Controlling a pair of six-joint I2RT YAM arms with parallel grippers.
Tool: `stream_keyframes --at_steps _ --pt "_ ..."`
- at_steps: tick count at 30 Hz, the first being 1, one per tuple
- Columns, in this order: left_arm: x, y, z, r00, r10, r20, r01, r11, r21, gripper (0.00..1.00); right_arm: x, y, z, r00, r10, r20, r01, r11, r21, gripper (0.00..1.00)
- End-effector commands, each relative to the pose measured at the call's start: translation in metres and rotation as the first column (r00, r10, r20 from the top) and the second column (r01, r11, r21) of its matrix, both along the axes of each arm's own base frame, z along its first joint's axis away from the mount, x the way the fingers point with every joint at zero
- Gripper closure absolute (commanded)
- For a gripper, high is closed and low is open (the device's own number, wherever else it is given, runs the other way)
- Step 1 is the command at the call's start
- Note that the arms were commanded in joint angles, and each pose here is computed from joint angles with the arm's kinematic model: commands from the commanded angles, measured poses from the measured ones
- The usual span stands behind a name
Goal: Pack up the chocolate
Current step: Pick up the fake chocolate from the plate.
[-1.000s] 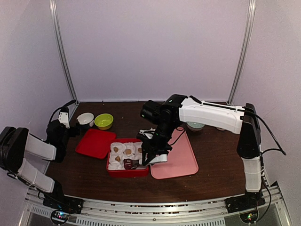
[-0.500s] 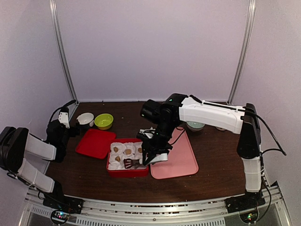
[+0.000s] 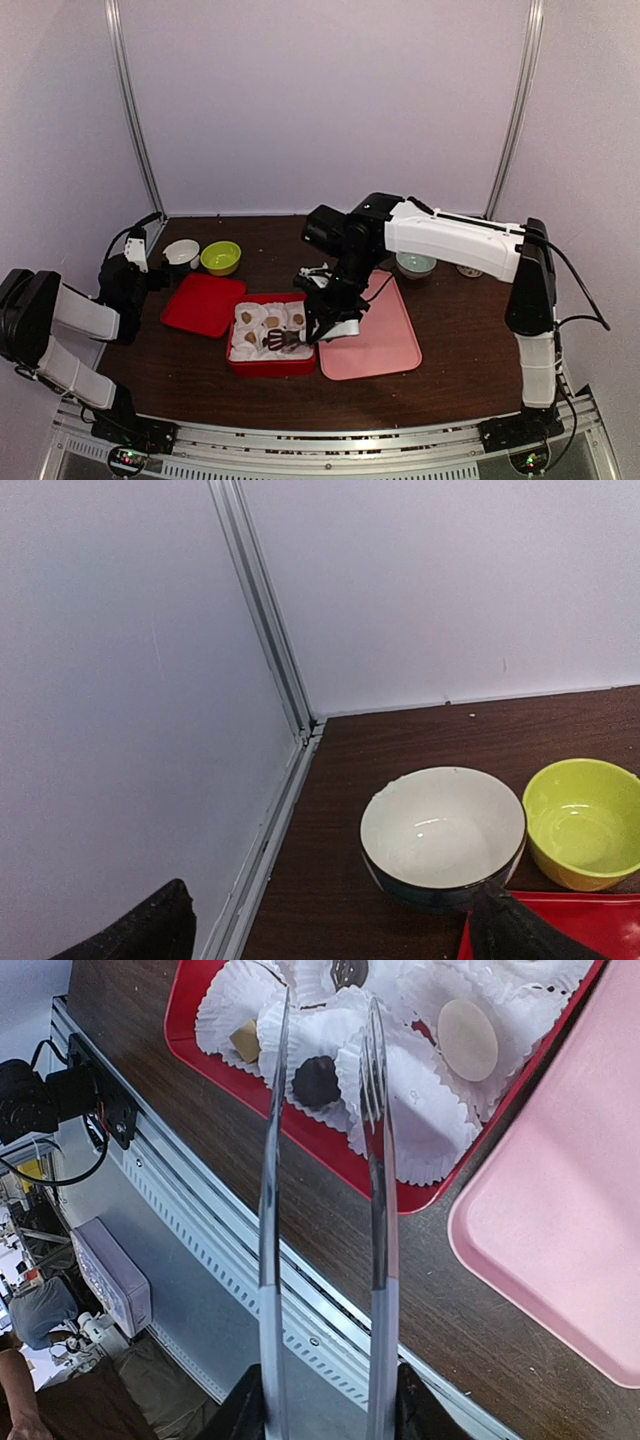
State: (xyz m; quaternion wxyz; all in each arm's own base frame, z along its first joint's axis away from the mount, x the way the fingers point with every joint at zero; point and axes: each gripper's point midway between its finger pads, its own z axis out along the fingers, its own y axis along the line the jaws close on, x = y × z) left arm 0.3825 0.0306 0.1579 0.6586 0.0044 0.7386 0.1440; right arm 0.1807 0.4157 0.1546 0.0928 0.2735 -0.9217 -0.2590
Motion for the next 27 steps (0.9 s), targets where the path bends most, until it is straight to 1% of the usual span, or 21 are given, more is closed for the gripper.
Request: stream_keyframes --at_steps 1,9,15,17,19,23,27 --pt "0.001 0.002 0.009 0.999 0.003 0.045 -0.003 1.000 -0.009 0.02 0.011 -0.009 0.036 0.995 -0.010 0.100 0.005 0.999 0.048 0.64" --pt "0.001 0.001 0.009 0.999 0.001 0.045 -0.001 1.000 -0.009 0.02 0.035 -0.029 0.047 0.976 -0.063 0.207 0.057 0.998 0.037 0.64" --pt "0.001 0.002 0.009 0.999 0.002 0.044 -0.002 1.000 -0.010 0.02 0.057 -0.047 0.058 0.943 -0.128 0.307 0.120 0.992 0.044 0.64" --pt "0.001 0.002 0.009 0.999 0.003 0.044 -0.003 1.000 -0.009 0.02 0.071 -0.056 0.062 0.919 -0.169 0.355 0.168 0.985 0.035 0.64" --pt "0.001 0.002 0.010 0.999 0.003 0.046 -0.003 1.000 -0.009 0.02 0.088 -0.072 0.063 0.882 -0.231 0.411 0.251 0.968 0.006 0.64" --pt "0.001 0.002 0.009 0.999 0.003 0.045 -0.003 1.000 -0.009 0.02 0.119 -0.104 0.054 0.805 -0.343 0.484 0.411 0.911 -0.038 0.64" --pt "0.001 0.002 0.009 0.999 0.002 0.045 -0.002 1.000 -0.009 0.02 0.137 -0.111 0.045 0.776 -0.381 0.502 0.470 0.881 -0.056 0.62"
